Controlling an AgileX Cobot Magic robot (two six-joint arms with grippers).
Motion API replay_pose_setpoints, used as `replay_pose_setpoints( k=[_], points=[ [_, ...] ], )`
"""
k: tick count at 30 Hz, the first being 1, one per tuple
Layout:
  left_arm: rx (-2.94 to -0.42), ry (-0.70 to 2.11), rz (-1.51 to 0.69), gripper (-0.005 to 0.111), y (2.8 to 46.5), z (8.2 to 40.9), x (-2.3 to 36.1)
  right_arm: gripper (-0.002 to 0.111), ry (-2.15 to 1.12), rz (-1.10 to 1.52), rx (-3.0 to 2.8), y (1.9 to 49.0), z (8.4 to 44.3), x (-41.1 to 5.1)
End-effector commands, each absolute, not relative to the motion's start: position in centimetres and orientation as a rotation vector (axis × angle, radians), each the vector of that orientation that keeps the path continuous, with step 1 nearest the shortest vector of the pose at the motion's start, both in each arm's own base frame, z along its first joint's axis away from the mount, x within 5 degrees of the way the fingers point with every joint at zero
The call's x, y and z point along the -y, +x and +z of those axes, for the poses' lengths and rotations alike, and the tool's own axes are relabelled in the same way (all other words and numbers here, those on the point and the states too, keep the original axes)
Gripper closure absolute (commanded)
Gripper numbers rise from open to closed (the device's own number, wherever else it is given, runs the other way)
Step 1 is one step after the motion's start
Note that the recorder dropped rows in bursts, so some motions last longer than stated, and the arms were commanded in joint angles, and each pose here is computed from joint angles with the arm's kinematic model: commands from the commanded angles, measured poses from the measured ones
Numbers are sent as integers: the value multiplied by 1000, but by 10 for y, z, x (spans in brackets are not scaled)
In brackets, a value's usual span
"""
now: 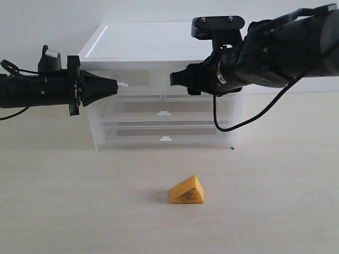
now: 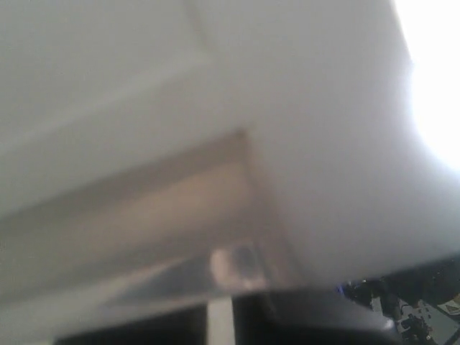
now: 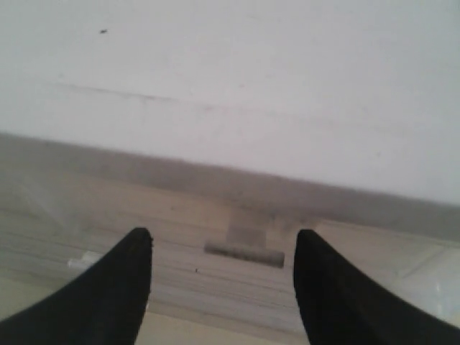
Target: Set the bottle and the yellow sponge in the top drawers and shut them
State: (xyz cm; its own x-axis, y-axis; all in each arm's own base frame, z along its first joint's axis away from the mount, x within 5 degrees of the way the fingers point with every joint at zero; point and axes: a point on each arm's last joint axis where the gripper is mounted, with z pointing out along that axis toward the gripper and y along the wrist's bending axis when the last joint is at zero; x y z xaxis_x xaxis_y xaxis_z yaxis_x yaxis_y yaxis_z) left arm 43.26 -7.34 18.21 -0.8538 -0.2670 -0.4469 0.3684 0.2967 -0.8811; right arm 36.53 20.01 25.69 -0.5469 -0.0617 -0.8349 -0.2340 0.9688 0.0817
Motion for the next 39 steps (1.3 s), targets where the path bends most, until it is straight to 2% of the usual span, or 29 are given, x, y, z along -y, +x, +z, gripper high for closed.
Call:
replay_pose_setpoints(
  k=[1,19,37,39],
  points=[
    [-1988,18,-1651,103,430,186,69,55,-229,226,-2096,369,265,-199],
    [-2050,116,-1615,103,401,197,75,55,-242,215,-2088,370,265,-199],
    [-2041,-41,-1708,103,399,194,80,55,-244,210,-2089,370,265,-198],
    [-2040,-43,-1707,99,399,194,79,55,-244,210,-2089,370,265,-198]
  ],
)
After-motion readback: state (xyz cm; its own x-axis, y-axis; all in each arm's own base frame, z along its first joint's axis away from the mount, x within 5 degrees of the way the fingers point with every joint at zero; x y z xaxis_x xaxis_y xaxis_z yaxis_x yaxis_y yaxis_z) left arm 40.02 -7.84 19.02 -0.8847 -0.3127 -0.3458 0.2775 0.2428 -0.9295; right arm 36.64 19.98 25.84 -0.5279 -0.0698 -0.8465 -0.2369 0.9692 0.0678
